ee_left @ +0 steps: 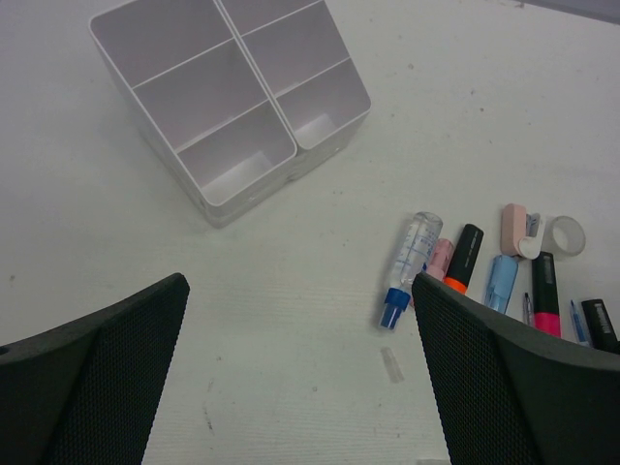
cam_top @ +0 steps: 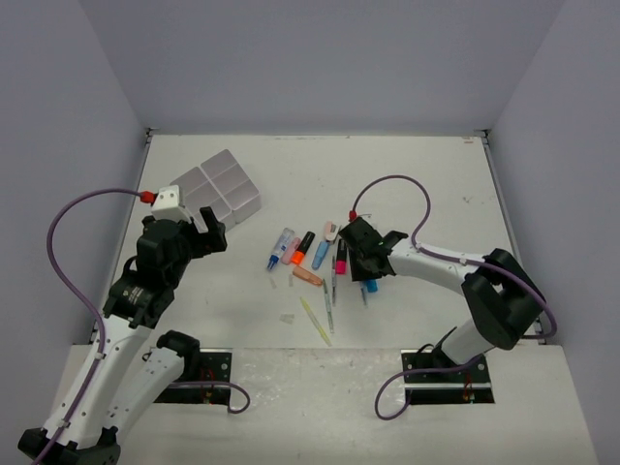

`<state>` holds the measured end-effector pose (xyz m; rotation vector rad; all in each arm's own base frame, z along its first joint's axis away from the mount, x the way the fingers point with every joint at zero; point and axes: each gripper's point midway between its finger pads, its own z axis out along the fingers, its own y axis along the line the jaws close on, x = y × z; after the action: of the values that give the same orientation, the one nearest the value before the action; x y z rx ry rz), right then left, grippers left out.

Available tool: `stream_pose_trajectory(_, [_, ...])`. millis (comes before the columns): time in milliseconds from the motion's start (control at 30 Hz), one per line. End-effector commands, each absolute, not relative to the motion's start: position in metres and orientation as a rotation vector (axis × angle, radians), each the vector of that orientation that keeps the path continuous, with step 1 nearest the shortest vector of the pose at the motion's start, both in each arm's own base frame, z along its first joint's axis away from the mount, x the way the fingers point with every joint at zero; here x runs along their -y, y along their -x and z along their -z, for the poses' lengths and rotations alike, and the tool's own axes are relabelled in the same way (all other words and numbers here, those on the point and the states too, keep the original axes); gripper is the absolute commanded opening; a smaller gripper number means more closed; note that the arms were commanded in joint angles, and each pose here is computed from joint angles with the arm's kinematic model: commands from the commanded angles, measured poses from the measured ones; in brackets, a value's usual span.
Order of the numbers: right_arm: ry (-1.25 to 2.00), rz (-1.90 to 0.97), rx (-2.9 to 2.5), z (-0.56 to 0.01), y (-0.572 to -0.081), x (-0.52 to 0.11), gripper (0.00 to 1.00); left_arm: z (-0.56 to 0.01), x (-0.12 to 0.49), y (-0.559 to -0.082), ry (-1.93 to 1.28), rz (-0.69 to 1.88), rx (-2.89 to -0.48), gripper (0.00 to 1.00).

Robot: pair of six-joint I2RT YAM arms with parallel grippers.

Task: Sort the stationery into containers
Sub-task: Pick up the pen from the center of the board.

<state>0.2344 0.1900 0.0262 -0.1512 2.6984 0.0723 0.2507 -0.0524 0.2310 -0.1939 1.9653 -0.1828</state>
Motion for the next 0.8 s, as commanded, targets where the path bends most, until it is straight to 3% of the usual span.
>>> stream_pose_trajectory(0, [0.127,-0.079,-2.623,-0.038,-0.256,-0.202,0.30,-0.238,0.053,-0.255,0.173,0.186,-1.933,1.00])
stream_pose_trajectory(433, [0.112,-0.036,-2.687,-0.014,-0.250,-0.202,0.22,-0.238,0.046,-0.255,0.198,0.152,-1.932,1.00])
stream_pose_trajectory(533, [0.104,-0.035,-2.692,-0.013,-0.247,-0.201,0.15,-0.236,0.041,-0.255,0.238,0.121,-1.944,1.00])
stream_pose_trajectory(600, [0.095,-0.023,-2.688,-0.017,-0.245,-0.198,0.02,-0.234,0.037,-0.256,0.299,0.113,-1.949,1.00])
stream_pose_trajectory(767, [0.071,-0.100,-2.595,-0.062,-0.245,-0.196,0.00,-0.216,0.051,-0.252,0.395,0.205,-2.049,1.00])
